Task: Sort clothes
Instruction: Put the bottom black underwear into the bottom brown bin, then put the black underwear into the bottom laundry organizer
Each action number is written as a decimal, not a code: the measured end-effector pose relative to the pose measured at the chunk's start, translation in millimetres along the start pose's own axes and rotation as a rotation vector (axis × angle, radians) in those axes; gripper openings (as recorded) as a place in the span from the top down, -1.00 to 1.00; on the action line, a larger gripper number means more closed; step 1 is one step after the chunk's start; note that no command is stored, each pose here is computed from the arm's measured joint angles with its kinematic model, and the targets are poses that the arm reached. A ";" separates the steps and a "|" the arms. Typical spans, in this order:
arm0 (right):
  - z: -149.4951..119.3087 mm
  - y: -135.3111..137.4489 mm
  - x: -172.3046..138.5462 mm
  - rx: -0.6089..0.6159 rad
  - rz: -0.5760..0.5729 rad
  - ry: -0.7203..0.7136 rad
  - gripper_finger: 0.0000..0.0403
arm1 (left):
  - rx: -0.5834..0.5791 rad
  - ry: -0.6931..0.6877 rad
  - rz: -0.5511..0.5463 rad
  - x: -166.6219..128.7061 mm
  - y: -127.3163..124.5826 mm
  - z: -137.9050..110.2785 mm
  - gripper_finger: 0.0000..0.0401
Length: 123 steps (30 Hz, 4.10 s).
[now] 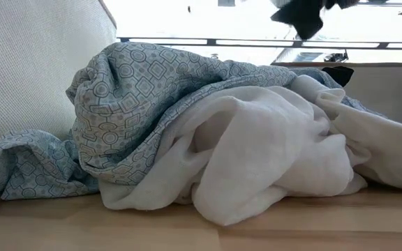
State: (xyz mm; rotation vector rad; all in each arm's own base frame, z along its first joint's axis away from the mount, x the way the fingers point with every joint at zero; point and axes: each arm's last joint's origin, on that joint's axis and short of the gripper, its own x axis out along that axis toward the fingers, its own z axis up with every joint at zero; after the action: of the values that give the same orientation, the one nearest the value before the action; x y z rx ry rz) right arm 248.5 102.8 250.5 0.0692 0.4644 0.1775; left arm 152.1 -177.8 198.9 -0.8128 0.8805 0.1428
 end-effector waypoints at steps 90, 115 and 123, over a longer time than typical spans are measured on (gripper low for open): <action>125.2 22.4 -111.1 -0.137 -0.368 -0.254 0.98 | 0.642 -0.662 0.458 -135.8 -83.2 107.1 -0.06; 123.1 40.3 -62.1 -0.157 -0.214 -0.230 0.98 | 1.131 -0.958 0.034 74.5 -126.7 224.2 -0.07; 115.0 44.0 -46.0 -0.218 -0.196 -0.160 0.98 | 0.986 -1.076 -0.051 99.1 -116.5 238.9 -0.02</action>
State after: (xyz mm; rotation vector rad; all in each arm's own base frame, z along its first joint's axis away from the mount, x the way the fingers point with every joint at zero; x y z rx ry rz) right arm 253.2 134.6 378.0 -0.1742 0.2877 0.0291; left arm 416.7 -116.0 280.3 0.2196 -0.1499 0.0646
